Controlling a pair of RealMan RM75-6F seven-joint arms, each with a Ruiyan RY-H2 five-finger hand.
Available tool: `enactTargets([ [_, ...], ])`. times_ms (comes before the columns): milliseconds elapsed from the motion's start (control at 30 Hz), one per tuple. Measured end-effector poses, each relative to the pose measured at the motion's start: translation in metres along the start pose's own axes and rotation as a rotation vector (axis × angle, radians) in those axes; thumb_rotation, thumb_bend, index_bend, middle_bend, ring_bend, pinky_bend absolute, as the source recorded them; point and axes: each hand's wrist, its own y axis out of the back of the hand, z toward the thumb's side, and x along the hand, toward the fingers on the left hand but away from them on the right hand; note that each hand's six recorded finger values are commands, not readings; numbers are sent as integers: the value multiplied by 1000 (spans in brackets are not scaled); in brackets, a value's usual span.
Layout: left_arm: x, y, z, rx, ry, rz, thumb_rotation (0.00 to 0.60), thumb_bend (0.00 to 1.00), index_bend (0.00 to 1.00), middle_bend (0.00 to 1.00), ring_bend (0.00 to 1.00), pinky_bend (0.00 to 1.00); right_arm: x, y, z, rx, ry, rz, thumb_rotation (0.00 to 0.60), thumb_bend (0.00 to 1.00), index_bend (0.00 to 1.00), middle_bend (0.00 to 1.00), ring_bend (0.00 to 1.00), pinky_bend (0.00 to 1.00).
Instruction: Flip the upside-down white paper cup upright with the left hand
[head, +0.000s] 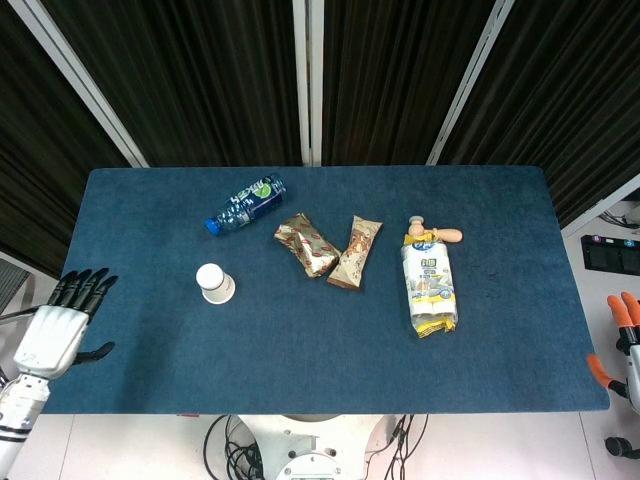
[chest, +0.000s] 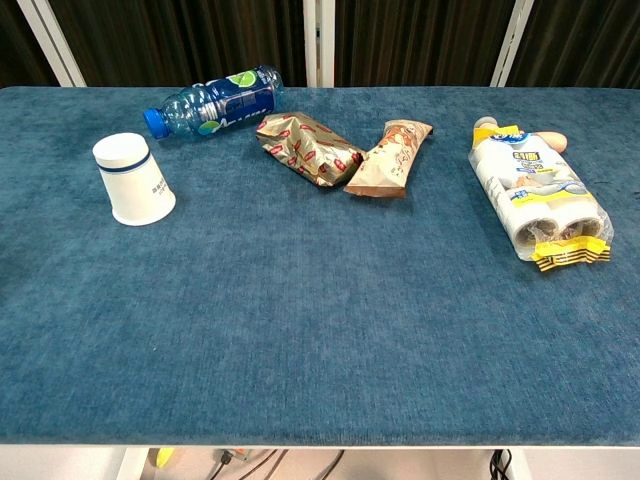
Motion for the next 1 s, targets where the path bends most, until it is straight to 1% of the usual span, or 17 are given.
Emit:
enactTargets([
  [67, 19, 7, 23, 49, -51, -25, 600, 149, 24, 0, 0, 0, 1, 2, 1, -4, -2, 0, 600, 229, 0, 0, 0, 0],
  [200, 56, 16, 65, 133, -126, -94, 600, 148, 13, 0, 0, 0, 1, 6, 2, -3, -5, 0, 600, 228, 0, 0, 0, 0],
  [267, 73, 19, 80, 189, -141, -118, 600, 147, 1, 0, 0, 0, 1, 9, 1, -3, -9, -4, 600, 228, 0, 0, 0, 0],
  [433, 108, 19, 109, 296, -136, -164, 600, 145, 0, 0, 0, 0, 1, 10, -3, 10, -22, 6, 600, 228, 0, 0, 0, 0],
  [567, 133, 9, 140, 393, -137, -210, 600, 145, 0, 0, 0, 0, 2, 8, -7, 8, -33, 14, 600, 228, 0, 0, 0, 0],
  [767, 156, -13, 173, 479, -124, -294, 600, 145, 0, 0, 0, 0, 0, 5, -11, 2, -40, 23, 600, 229, 0, 0, 0, 0],
  [900, 168, -24, 185, 513, -112, -320, 600, 150, 11, 1, 0, 0, -1, 3, -11, 3, -35, 33, 600, 229, 0, 0, 0, 0],
  [1000, 173, -28, 187, 544, -108, -317, 600, 157, 55, 21, 0, 0, -2, 2, -11, 2, -37, 35, 600, 230, 0, 0, 0, 0],
])
